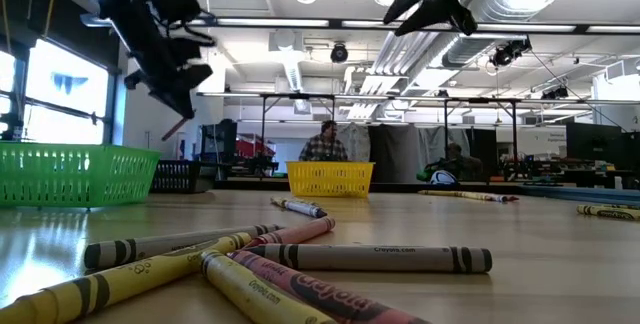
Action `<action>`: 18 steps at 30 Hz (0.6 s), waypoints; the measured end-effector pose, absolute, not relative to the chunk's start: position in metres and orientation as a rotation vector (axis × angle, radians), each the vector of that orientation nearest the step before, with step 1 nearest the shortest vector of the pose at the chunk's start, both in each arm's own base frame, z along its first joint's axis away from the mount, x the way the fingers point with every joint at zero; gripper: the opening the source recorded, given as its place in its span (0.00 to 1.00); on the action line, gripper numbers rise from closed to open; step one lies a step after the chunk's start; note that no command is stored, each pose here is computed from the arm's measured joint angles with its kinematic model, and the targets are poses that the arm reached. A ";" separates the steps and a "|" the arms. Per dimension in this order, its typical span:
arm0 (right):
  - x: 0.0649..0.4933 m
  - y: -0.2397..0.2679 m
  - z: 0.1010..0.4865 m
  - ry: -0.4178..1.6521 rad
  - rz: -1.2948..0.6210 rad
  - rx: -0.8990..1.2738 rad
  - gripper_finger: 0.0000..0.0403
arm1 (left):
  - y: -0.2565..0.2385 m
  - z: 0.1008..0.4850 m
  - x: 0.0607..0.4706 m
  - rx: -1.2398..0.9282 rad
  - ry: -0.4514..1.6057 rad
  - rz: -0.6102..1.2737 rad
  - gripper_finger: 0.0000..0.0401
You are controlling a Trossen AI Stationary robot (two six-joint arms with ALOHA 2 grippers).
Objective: Sort crayons
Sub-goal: Put the red crayon into the black bin, then put the yellow crayon into the yellow bin
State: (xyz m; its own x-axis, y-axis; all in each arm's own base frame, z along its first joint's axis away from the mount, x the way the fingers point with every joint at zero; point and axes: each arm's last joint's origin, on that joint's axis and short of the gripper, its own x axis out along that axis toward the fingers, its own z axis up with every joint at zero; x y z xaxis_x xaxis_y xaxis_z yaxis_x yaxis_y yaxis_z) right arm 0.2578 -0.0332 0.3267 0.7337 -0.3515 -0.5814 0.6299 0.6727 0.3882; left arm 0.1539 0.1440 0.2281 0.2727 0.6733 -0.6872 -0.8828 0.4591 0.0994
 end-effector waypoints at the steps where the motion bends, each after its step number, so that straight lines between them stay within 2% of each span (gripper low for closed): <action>1: 0.257 -0.036 0.327 0.490 -0.588 0.615 0.28 | 0.147 0.225 0.152 -0.359 0.745 1.082 0.00; 7: 0.254 -0.053 0.326 0.477 -0.652 0.633 0.28 | 0.158 0.215 0.150 -0.363 0.806 1.102 0.04; 18: 0.249 -0.072 0.326 0.458 -0.723 0.648 0.28 | 0.160 0.208 0.154 -0.394 0.845 1.002 0.23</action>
State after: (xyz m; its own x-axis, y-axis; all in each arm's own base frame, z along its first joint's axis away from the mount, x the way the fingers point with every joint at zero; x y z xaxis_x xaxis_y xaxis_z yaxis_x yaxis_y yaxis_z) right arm 0.2492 -0.0724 0.3261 0.6677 -0.4575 -0.5873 0.7265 0.5725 0.3800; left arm 0.1543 0.1602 0.2084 0.2671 0.5748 -0.7735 -0.8592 0.5054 0.0790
